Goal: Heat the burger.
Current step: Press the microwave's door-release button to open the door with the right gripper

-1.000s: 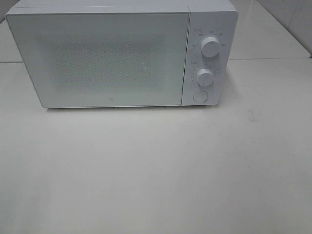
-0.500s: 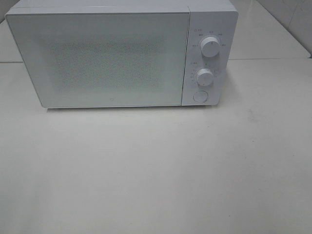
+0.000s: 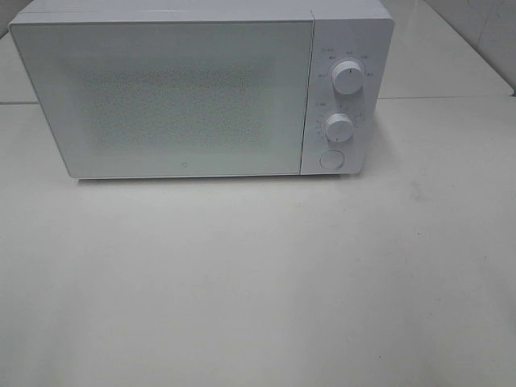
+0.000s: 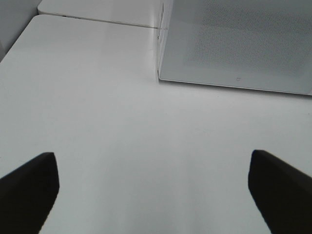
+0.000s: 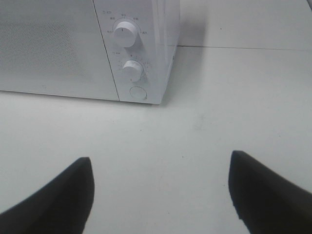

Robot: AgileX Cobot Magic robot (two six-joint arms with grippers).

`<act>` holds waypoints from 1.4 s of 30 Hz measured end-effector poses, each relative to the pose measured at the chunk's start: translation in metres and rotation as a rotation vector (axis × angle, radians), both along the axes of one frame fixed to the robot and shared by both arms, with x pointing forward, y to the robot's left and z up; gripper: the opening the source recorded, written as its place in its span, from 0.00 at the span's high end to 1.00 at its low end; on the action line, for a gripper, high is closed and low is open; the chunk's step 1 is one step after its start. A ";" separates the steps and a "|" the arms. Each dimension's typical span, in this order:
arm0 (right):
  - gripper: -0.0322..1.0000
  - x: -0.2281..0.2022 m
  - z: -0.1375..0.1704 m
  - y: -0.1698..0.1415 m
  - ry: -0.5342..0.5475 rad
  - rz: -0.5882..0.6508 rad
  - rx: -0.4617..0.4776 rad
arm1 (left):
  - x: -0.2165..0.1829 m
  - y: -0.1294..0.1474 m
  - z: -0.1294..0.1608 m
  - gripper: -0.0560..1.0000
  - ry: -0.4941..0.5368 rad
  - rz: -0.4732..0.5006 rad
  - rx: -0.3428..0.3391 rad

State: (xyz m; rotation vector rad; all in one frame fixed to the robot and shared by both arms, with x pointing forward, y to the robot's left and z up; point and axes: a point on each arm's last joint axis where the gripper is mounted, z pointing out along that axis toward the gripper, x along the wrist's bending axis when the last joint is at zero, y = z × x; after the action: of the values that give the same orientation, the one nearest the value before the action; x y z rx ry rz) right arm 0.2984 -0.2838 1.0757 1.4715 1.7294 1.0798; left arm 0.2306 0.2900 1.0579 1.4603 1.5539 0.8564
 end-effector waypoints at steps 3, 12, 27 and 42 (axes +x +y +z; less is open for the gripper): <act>0.23 0.011 0.000 0.001 0.012 -0.003 -0.002 | 0.000 0.000 0.000 0.03 0.000 0.000 0.000; 0.23 0.060 -0.007 0.007 0.039 -0.022 -0.003 | 0.000 0.000 0.000 0.03 0.000 0.000 0.000; 0.23 0.144 -0.035 0.014 -0.040 -0.051 -0.039 | 0.000 0.000 0.000 0.03 0.000 0.000 0.000; 0.23 0.181 -0.078 0.017 -0.163 -0.079 -0.030 | 0.000 0.000 0.000 0.03 0.000 0.000 0.000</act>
State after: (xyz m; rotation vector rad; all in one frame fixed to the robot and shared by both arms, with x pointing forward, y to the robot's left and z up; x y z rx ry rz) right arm 0.4791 -0.2669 0.9975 1.3811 1.5559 1.0955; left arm 0.2306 0.2900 1.0579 1.4603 1.5539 0.8564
